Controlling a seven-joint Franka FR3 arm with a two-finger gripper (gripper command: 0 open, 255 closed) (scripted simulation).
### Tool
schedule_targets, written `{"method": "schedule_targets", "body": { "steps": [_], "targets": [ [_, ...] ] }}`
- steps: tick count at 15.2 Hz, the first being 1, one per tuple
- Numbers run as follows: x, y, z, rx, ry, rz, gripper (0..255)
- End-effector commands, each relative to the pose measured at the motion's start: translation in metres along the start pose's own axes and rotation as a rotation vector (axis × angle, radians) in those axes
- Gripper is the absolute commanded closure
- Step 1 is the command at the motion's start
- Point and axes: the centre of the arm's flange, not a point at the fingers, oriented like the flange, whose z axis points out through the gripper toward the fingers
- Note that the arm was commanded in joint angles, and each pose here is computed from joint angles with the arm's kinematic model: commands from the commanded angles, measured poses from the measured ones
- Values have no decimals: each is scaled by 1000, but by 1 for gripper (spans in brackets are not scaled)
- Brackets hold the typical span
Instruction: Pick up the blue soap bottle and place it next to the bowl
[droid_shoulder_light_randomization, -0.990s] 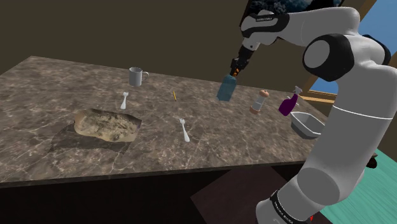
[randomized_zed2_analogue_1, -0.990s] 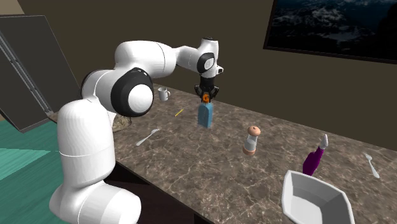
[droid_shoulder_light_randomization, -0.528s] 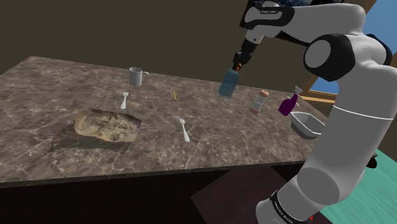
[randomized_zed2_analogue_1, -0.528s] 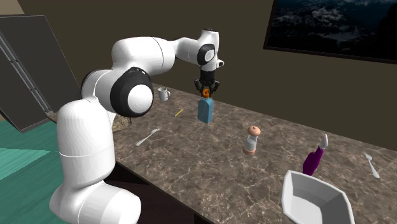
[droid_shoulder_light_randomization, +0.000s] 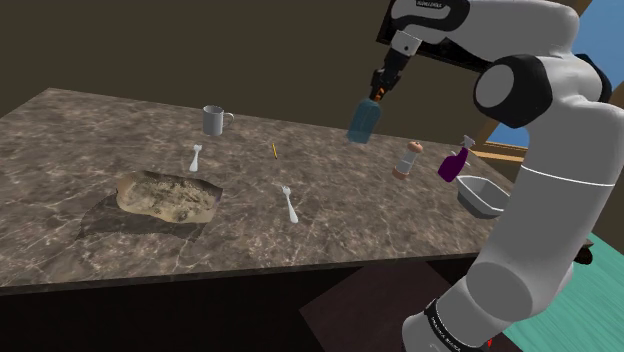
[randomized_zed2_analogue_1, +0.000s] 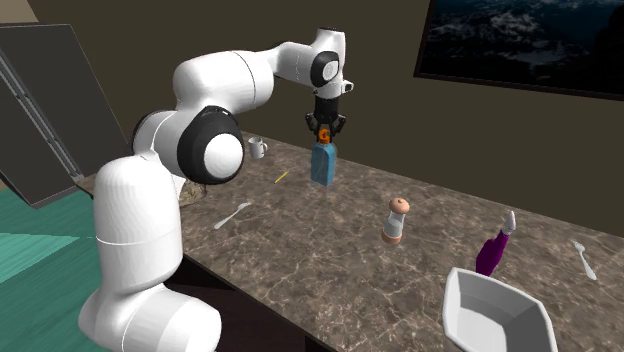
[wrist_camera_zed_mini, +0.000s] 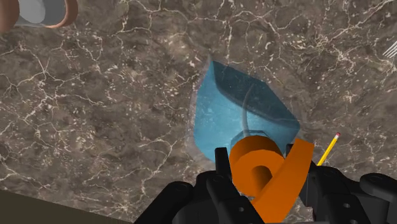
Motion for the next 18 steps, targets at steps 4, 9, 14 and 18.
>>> {"method": "schedule_targets", "body": {
  "steps": [4,9,14,18],
  "targets": [
    [-21,9,-24,0,0,0,255],
    [-79,32,-47,0,0,0,255],
    [-136,54,-70,0,0,0,255],
    [-182,73,-89,0,0,0,255]
  ]
}}
